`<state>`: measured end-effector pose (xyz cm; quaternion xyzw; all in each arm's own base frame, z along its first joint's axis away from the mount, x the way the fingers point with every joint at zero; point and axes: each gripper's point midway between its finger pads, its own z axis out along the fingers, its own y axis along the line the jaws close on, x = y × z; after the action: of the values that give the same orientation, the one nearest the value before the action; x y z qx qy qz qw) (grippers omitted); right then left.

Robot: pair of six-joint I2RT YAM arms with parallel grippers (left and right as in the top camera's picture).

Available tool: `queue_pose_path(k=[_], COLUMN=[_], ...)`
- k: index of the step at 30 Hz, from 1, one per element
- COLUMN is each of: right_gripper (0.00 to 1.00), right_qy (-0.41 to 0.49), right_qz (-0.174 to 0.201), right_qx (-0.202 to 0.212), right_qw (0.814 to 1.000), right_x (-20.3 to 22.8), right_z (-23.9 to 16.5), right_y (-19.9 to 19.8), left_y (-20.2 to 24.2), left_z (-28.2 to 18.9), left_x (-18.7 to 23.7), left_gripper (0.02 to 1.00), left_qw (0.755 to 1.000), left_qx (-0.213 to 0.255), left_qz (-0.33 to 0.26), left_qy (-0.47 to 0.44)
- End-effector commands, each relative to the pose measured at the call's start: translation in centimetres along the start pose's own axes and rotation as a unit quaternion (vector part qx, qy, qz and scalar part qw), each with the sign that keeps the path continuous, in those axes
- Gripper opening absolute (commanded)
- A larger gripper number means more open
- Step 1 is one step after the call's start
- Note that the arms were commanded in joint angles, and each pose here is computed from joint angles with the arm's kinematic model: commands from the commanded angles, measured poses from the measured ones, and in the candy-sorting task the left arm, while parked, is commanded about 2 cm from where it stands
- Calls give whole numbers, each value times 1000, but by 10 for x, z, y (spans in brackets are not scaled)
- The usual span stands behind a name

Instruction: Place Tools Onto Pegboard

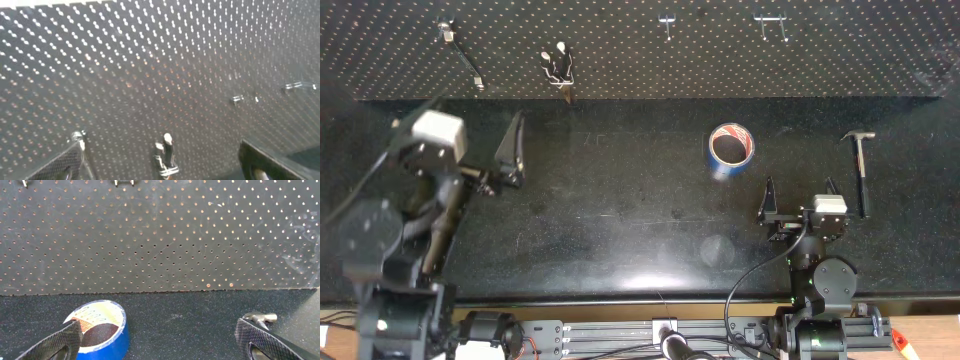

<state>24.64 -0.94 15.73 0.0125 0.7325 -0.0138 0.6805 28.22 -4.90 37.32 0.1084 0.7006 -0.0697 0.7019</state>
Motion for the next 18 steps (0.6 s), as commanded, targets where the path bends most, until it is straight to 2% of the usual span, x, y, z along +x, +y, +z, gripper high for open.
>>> queue_pose_path(k=[1, 9, 18], right_gripper=[998, 1000, 1000], right_qy=[-2, -2, -2], right_qz=[-7, -7, -7], right_qx=[-1, -1, -1], right_qw=[1000, 1000, 1000], right_x=[0, 0, 0], right_z=[0, 0, 0], right_y=[0, 0, 0], left_y=[8, 47, 64], left_z=[-16, -50, -64], left_x=[27, 48, 99], left_gripper=[996, 996, 996], left_qw=[999, 987, 977], left_qx=[-16, -119, -185], left_qz=[9, 42, 35], left_qy=[-32, -102, -101])
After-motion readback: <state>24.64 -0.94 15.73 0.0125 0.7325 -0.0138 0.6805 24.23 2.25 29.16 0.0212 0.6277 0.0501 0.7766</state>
